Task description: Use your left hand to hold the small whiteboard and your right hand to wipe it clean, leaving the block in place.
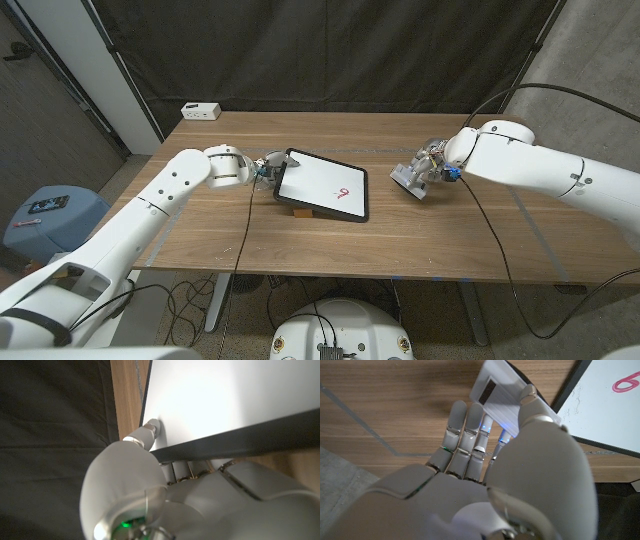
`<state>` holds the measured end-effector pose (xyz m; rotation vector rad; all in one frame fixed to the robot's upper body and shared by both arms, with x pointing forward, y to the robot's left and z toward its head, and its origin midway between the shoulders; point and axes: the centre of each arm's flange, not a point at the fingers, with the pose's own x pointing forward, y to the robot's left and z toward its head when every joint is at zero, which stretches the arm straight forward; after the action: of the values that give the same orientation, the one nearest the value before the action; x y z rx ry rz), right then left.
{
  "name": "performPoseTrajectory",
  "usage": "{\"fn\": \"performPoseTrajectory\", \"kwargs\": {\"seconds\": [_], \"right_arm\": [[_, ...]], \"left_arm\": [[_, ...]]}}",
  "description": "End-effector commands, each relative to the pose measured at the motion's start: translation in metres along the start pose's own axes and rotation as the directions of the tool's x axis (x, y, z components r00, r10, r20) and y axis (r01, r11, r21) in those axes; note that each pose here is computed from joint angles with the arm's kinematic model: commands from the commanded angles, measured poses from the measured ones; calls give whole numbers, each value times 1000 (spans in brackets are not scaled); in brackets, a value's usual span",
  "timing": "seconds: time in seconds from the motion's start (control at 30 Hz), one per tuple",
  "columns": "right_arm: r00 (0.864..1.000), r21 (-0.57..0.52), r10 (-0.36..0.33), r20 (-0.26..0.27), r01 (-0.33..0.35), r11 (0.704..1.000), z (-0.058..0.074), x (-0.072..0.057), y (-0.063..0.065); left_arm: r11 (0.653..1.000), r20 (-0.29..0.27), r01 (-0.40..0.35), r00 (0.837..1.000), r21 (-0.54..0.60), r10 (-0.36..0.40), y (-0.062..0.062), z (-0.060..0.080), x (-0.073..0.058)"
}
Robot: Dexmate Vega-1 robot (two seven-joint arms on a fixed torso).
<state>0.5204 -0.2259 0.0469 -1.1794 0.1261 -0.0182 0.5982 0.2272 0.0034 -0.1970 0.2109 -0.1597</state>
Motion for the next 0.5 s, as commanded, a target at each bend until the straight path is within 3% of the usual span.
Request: {"fn": "performPoseTrajectory", "kwargs": {"seconds": [0.03,0.5], "right_arm": [[999,23,10,-41,-9,1000,1,-7,5],[999,28,14,-44,-13,1000,14,-11,8]], "left_arm": [[1000,9,-6,1000,-3,6,-7,-6,-4],[1000,26,-17,999,-11,18,-15,-14,-16]]}}
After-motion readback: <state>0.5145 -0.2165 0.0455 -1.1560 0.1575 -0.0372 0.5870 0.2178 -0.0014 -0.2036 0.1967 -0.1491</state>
